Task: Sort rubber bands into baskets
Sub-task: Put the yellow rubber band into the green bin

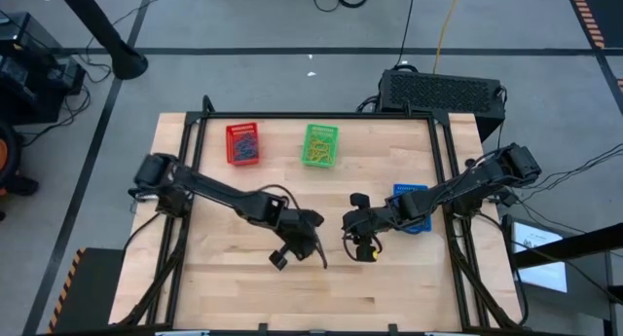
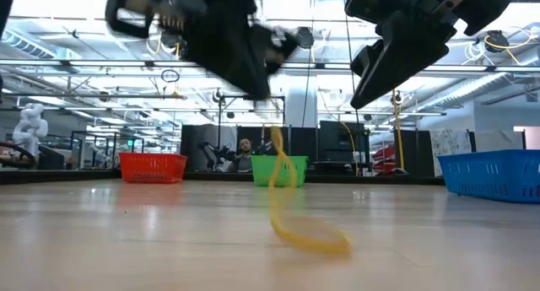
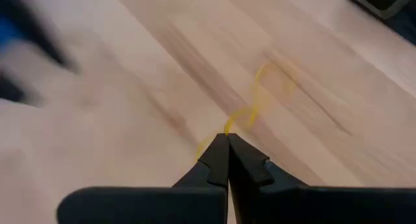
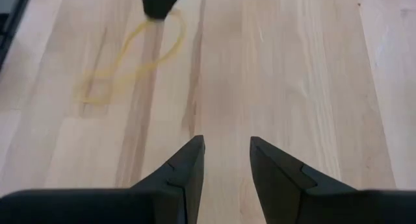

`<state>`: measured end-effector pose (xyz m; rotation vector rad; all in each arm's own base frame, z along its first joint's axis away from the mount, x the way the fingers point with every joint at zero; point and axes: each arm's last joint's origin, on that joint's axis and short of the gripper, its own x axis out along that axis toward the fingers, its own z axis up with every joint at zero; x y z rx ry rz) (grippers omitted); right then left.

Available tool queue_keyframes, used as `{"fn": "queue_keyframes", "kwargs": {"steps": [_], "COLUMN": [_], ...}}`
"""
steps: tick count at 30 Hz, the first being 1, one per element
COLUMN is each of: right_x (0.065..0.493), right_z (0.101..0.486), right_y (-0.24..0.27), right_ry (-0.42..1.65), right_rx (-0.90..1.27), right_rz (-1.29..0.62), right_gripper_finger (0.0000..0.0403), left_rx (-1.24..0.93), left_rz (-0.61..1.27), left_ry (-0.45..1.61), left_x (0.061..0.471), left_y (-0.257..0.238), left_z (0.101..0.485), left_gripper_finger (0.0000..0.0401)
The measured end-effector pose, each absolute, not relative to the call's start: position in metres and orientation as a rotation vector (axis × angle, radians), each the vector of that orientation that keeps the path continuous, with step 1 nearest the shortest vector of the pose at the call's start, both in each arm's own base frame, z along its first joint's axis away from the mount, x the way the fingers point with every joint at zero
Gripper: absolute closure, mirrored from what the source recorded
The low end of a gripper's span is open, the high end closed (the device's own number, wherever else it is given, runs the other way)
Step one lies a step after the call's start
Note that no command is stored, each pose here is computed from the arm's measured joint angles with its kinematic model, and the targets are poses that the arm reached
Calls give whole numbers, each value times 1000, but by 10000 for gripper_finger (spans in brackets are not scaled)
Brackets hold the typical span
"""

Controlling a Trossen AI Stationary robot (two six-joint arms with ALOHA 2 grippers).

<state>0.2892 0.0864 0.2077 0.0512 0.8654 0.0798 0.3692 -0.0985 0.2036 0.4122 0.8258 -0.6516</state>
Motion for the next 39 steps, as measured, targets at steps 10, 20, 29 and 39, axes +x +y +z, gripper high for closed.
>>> {"fn": "queue_keyframes", "kwargs": {"steps": [10, 20, 29, 39], "right_x": [291, 297, 300, 304], "right_z": [209, 215, 217, 217], "right_y": [87, 81, 61, 32], "right_ry": [839, 730, 707, 716], "right_rx": [35, -140, -237, -218], "right_rz": [89, -74, -303, -423], "right_gripper_finger": [287, 287, 287, 287], "left_rx": [499, 521, 430, 370], "left_rz": [-370, -134, 90, 247], "left_ry": [758, 822, 738, 650], "left_x": [334, 332, 334, 343], "left_y": [-74, -10, 78, 152], "left_z": [276, 286, 294, 274], "left_gripper_finger": [400, 401, 401, 401]}}
